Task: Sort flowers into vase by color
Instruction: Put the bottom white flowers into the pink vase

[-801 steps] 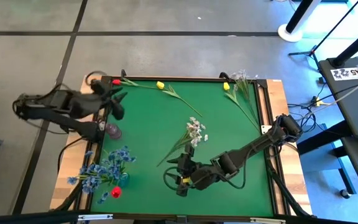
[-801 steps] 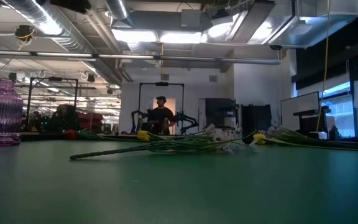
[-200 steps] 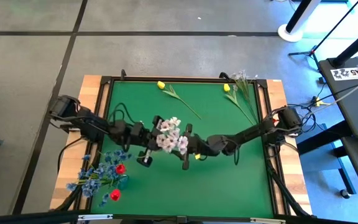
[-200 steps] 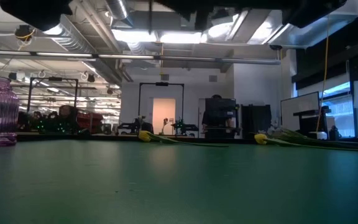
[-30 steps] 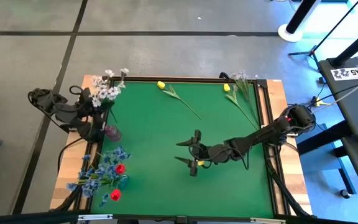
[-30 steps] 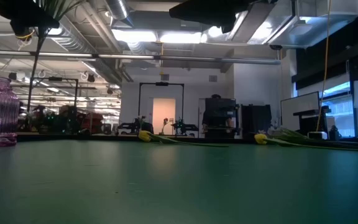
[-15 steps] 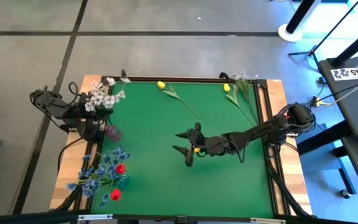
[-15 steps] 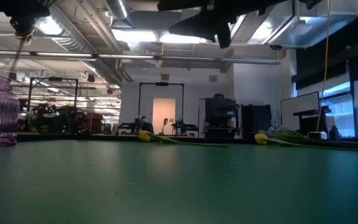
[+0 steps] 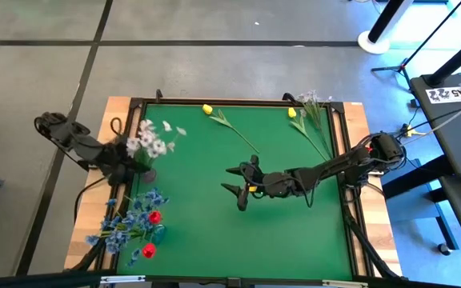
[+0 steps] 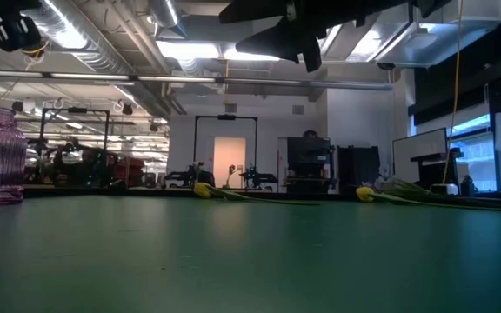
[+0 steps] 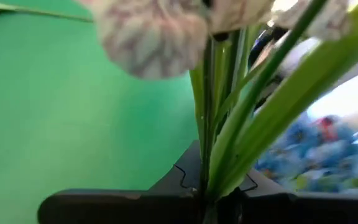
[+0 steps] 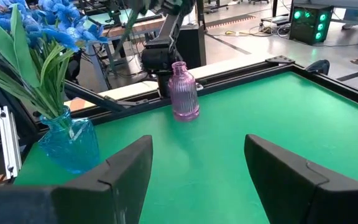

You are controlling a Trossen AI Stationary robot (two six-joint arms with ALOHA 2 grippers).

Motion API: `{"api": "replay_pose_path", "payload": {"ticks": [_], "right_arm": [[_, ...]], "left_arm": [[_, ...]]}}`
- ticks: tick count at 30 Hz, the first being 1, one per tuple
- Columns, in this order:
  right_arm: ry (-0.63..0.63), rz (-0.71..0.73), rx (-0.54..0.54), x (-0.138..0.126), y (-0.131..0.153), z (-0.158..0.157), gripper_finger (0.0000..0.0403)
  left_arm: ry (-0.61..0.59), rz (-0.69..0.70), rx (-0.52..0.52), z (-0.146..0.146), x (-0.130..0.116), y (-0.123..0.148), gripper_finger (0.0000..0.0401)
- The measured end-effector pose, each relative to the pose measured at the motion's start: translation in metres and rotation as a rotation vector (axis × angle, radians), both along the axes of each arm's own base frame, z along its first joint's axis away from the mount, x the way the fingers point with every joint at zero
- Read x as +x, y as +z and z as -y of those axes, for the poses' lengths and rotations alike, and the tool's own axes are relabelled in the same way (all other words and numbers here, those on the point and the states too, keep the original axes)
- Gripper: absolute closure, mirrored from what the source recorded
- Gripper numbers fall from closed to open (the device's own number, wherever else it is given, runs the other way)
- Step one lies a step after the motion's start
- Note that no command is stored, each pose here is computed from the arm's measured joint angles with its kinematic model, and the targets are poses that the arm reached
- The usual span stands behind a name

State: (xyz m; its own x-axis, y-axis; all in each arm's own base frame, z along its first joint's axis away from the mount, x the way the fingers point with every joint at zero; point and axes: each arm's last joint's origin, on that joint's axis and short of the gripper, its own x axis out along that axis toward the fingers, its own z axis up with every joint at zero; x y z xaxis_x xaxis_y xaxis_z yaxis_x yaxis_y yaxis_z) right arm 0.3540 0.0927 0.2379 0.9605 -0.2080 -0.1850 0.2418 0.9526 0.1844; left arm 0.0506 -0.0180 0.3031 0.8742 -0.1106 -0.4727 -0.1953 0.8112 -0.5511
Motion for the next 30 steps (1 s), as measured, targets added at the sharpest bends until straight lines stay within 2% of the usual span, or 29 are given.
{"api": "replay_pose_path", "payload": {"ticks": [2,5,10,16,19,23,30], "right_arm": [[0.000,-0.001,0.000,0.000,0.000,0.000,0.0150],[0.000,-0.002,-0.001,0.000,0.000,0.000,0.0150],[0.000,-0.003,-0.001,0.000,0.000,0.000,0.0150],[0.001,-0.004,-0.001,0.000,0.000,0.000,0.0150],[0.001,-0.004,-0.001,0.000,0.000,0.000,0.0150],[0.001,-0.004,-0.001,0.000,0.000,0.000,0.0150],[0.001,-0.005,-0.002,0.000,-0.001,0.000,0.0150]], "left_arm": [[0.010,-0.054,0.078,0.000,0.002,0.001,0.0389],[0.094,-0.080,0.176,-0.006,-0.004,0.008,0.0389],[0.228,-0.072,0.317,-0.020,-0.018,0.022,0.0389],[0.267,-0.108,0.464,-0.027,-0.026,0.024,0.0389],[0.334,-0.097,0.538,-0.029,-0.025,0.022,0.0389],[0.377,-0.061,0.563,-0.029,-0.023,0.024,0.0389],[0.331,-0.068,0.548,-0.027,-0.022,0.024,0.0389]]}}
